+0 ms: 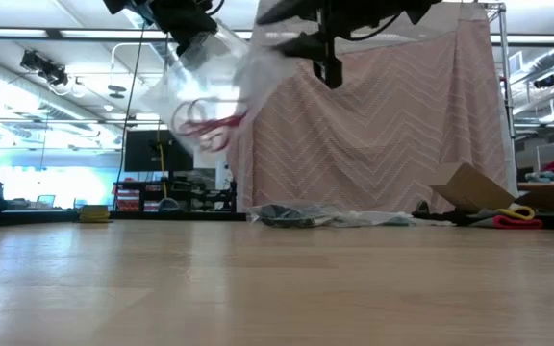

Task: Sort rubber bands
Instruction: Close the transparent zip bag

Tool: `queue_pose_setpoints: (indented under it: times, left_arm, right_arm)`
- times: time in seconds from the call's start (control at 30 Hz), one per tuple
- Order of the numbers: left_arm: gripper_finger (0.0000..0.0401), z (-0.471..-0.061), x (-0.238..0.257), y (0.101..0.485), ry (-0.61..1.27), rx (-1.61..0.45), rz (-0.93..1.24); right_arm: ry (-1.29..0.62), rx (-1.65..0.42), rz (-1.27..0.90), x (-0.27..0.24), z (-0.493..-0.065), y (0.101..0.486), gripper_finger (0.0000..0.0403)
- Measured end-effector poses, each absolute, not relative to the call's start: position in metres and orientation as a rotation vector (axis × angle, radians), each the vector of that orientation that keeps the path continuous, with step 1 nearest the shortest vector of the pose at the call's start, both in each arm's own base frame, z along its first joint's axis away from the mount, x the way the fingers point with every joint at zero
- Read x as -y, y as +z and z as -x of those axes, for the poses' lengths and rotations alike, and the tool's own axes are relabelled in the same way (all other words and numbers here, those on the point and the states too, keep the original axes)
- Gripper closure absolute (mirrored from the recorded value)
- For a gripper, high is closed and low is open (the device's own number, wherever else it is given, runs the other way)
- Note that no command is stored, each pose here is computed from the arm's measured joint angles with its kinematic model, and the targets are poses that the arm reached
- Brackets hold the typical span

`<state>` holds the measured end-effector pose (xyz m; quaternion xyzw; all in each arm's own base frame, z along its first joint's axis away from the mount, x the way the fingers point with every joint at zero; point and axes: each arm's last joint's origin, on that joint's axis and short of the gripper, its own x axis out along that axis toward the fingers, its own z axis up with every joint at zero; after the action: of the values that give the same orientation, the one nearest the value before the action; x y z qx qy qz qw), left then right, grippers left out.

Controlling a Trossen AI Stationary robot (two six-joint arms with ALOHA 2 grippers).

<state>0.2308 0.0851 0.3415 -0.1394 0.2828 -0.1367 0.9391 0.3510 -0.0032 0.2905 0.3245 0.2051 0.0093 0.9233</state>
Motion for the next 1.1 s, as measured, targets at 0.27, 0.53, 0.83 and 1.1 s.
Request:
queue_pose_setpoints:
  times: [0.27, 0.53, 0.83, 1.1]
  left_arm:
    - [0.0401, -0.233, -0.082, 0.341, -0.256, -0.581, 0.266]
    - [0.0401, -0.259, -0.094, 0.316, -0.197, -0.542, 0.397]
    - [0.0401, -0.308, -0.117, 0.252, -0.112, -0.651, 0.508]
    - [0.0401, -0.321, -0.155, 0.236, 0.096, -0.537, 0.453]
  right_arm:
    - [-0.072, -0.459, -0.614, 0.009, -0.336, 0.297, 0.0243]
    - [-0.138, -0.336, -0.461, 0.044, -0.297, 0.339, 0.0243]
    - [-0.203, -0.272, -0.397, 0.064, -0.269, 0.360, 0.0243]
    - [-0.131, -0.340, -0.428, 0.058, -0.268, 0.355, 0.0245]
